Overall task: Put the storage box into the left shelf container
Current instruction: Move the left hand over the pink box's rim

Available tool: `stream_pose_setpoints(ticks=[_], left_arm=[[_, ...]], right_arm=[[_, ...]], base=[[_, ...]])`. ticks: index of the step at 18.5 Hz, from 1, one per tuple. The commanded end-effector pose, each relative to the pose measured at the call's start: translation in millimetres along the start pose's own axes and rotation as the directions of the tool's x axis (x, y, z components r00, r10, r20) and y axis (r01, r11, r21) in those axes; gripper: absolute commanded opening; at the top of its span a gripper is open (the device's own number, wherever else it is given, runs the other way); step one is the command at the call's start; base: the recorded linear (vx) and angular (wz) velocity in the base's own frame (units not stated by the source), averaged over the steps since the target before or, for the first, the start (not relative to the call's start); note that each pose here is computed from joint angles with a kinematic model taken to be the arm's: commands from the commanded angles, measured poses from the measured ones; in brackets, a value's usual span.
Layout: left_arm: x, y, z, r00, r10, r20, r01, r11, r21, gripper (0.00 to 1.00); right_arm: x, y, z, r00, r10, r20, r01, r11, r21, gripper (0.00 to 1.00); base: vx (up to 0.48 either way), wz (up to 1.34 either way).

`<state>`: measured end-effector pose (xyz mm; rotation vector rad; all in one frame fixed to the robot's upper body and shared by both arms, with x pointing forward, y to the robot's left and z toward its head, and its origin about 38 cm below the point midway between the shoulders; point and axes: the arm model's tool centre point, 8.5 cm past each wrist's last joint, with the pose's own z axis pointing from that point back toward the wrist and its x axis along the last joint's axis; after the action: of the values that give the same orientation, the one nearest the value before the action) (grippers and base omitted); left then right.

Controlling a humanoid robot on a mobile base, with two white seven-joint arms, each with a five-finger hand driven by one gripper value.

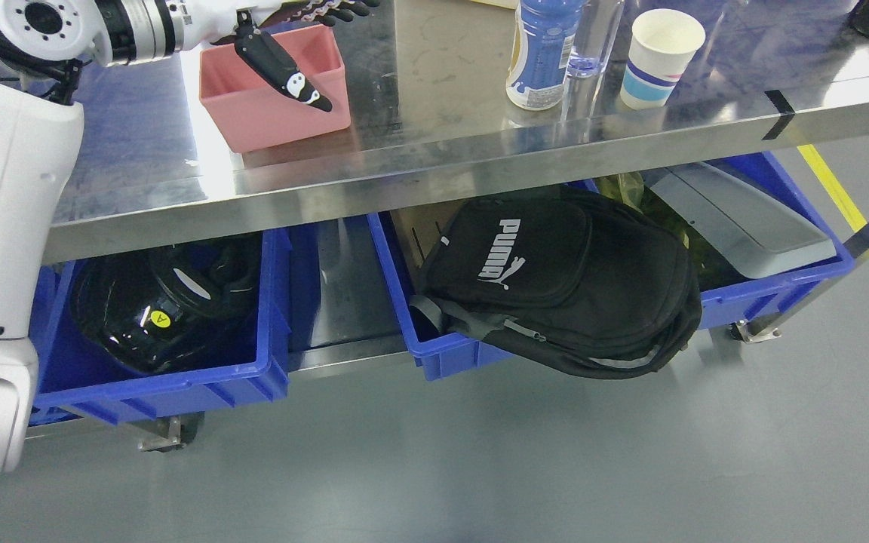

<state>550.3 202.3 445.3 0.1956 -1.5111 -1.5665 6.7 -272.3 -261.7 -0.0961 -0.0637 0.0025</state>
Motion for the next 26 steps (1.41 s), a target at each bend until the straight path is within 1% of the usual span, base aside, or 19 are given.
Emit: stream_pose_setpoints(ticks=[1, 4, 5, 7, 9, 16, 21, 26], left_arm=[[24.9, 32.0, 35.9, 0.997, -0.070, 0.041, 0.065, 0.991, 0.116, 0.95], [17.5, 21.7, 42.8, 0.998, -0.069, -0.001, 0.069, 0.995, 0.078, 0.95], [11.9, 9.1, 43.0, 0.998, -0.060, -0.022, 0.061, 0.997, 0.045, 0.95], [4.5, -10.7, 39.4, 0.999, -0.011, -0.042, 0.012, 1.000, 0.013, 0.95], [5.2, -21.8, 33.8, 0.999, 0.022, -0.036, -0.022, 1.000, -0.003, 0.95], [5.1, -29.8, 22.6, 0.990, 0.122, -0.065, -0.124, 0.992, -0.025, 0.95], [-16.8, -25.4, 48.2, 0.984, 0.132, -0.122, -0.135, 0.991, -0.019, 0.94], [-24.1, -44.5, 40.0, 0.981, 0.141, -0.136, -0.153, 0.985, -0.081, 0.93]], right_arm=[[10.1, -11.7, -0.7, 1.000, -0.003, 0.024, 0.004, 1.000, -0.021, 1.00], [10.1, -11.8, -0.7, 1.000, -0.003, 0.024, 0.004, 1.000, -0.023, 1.00], [10.1, -11.7, -0.7, 1.000, -0.003, 0.024, 0.004, 1.000, -0.021, 1.00], [10.1, -11.8, -0.7, 1.000, -0.003, 0.024, 0.004, 1.000, -0.023, 1.00], [10.1, -11.8, -0.7, 1.000, -0.003, 0.024, 0.004, 1.000, -0.023, 1.00], [10.1, -11.7, -0.7, 1.000, -0.003, 0.024, 0.004, 1.000, -0.021, 1.00], [10.1, -11.7, -0.7, 1.000, -0.003, 0.024, 0.004, 1.000, -0.021, 1.00], [10.1, -11.8, -0.7, 1.000, -0.003, 0.024, 0.004, 1.000, -0.023, 1.00]], base=[[0.000, 0.00], [-0.001, 0.01], [0.000, 0.00], [0.000, 0.00], [0.000, 0.00], [0.000, 0.00], [0.000, 0.00], [0.000, 0.00]])
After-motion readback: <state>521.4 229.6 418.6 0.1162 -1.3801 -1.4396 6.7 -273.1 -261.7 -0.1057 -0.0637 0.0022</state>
